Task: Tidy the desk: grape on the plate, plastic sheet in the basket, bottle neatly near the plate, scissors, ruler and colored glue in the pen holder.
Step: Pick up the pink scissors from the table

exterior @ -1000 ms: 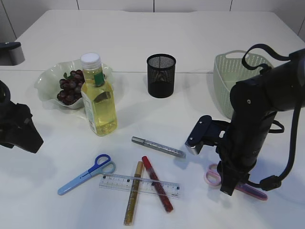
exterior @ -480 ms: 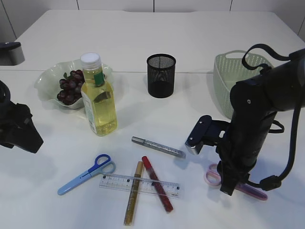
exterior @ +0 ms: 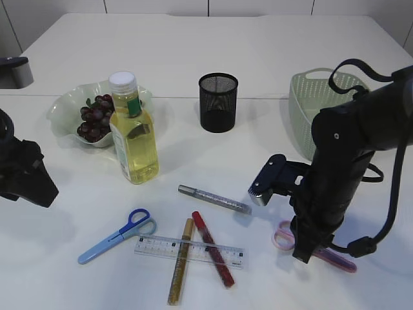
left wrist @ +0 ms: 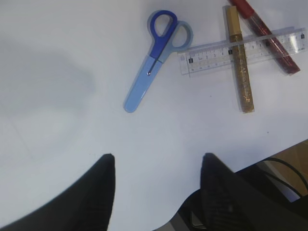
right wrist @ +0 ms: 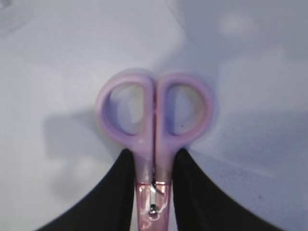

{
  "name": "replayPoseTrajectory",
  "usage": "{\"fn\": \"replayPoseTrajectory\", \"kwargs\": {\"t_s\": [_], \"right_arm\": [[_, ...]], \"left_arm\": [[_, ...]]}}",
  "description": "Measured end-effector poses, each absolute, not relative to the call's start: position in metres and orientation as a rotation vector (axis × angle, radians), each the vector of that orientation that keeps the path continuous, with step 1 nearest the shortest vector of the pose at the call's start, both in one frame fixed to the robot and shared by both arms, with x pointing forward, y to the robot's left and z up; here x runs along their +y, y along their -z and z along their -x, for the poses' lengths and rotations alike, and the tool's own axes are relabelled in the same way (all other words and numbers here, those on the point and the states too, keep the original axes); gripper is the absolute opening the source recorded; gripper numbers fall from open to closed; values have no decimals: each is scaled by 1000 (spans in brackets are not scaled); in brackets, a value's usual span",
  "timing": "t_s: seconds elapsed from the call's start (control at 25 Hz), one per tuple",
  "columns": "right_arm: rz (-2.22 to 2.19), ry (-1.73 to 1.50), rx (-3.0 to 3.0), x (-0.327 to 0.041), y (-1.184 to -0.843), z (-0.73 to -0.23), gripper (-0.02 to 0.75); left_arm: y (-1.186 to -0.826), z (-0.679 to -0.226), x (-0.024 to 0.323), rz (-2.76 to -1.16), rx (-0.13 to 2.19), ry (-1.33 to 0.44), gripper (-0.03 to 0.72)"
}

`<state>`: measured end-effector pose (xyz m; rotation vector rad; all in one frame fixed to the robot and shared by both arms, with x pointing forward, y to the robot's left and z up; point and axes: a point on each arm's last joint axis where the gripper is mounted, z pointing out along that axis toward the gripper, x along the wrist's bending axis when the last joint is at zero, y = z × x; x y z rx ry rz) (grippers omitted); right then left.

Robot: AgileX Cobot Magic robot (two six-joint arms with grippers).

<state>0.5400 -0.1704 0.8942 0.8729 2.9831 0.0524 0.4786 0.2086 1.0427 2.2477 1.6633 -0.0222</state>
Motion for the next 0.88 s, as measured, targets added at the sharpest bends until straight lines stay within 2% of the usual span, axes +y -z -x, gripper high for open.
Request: {"fn": "replayPoseTrajectory", "kwargs": {"t_s": [0.88], "right_arm": [[-984,-128,2987,-165,-894,-538,206]], "left_arm": [[-1043,-479,209,-2248,1663,22,415]]}}
